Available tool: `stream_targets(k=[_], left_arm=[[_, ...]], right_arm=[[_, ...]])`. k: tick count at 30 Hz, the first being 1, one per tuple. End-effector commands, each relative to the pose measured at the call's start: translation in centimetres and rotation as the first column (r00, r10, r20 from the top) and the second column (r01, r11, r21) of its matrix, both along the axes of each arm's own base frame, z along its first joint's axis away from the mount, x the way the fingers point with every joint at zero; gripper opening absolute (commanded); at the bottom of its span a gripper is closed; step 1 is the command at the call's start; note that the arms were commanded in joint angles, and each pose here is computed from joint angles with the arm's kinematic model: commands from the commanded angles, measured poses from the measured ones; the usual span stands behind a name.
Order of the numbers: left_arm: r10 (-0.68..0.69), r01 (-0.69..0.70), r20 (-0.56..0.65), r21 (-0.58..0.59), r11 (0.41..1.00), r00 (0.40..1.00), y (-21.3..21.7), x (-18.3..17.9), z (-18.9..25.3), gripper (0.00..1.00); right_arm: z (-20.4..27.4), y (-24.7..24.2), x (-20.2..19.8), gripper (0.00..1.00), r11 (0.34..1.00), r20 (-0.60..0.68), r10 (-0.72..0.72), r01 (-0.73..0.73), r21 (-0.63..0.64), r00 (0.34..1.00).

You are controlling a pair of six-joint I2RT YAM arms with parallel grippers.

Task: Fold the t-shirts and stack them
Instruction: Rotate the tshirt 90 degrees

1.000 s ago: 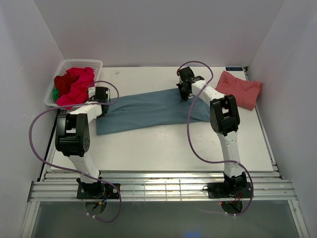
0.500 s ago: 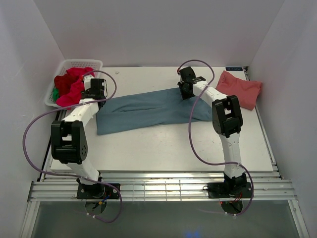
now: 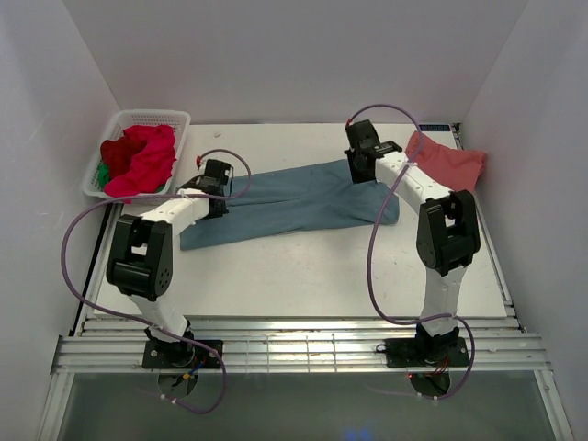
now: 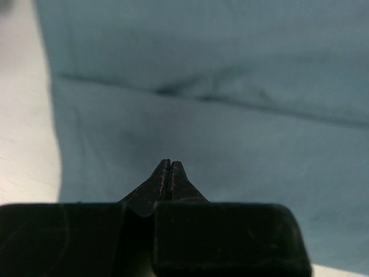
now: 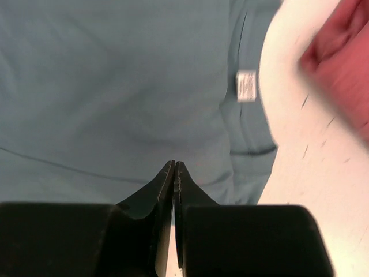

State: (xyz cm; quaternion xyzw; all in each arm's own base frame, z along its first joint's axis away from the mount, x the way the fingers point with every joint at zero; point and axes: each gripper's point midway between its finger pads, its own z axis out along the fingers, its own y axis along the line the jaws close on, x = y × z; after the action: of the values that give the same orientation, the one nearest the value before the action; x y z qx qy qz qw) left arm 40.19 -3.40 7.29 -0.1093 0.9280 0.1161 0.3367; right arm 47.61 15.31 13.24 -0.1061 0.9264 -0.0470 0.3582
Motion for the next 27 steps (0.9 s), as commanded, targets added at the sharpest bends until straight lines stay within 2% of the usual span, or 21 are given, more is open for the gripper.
stream_targets(k=[1, 7, 15, 25, 27], left_arm=[[-0.058, 0.052, -0.167, -0.039, 0.998, 0.984, -1.7, -3.5, -2.6, 0.00], [-0.047, 0.042, -0.220, -0.030, 0.999, 0.974, -1.4, -5.3, -3.2, 0.00], [-0.035, 0.037, -0.364, -0.002, 0.999, 0.931, -0.9, -8.1, -7.3, 0.00], [-0.115, 0.120, -0.585, -0.030, 0.992, 0.802, -4.3, -13.8, -10.5, 0.00], [-0.151, 0.149, -0.612, -0.054, 0.987, 0.776, -5.3, -14.9, -10.9, 0.00]], right_arm=[[-4.3, -1.4, -3.8, 0.08, 0.998, -0.163, -0.050, 0.042, -0.054, 0.985], [-7.0, -1.9, -5.9, 0.08, 0.996, -0.244, -0.070, 0.056, -0.065, 0.967], [-10.8, -2.2, -7.0, 0.08, 0.993, -0.342, -0.091, 0.058, -0.106, 0.935], [-13.9, -0.9, -3.1, 0.08, 0.991, -0.373, -0.104, 0.064, -0.120, 0.922], [-13.0, -0.6, -1.2, 0.08, 0.992, -0.344, -0.102, 0.068, -0.108, 0.933]])
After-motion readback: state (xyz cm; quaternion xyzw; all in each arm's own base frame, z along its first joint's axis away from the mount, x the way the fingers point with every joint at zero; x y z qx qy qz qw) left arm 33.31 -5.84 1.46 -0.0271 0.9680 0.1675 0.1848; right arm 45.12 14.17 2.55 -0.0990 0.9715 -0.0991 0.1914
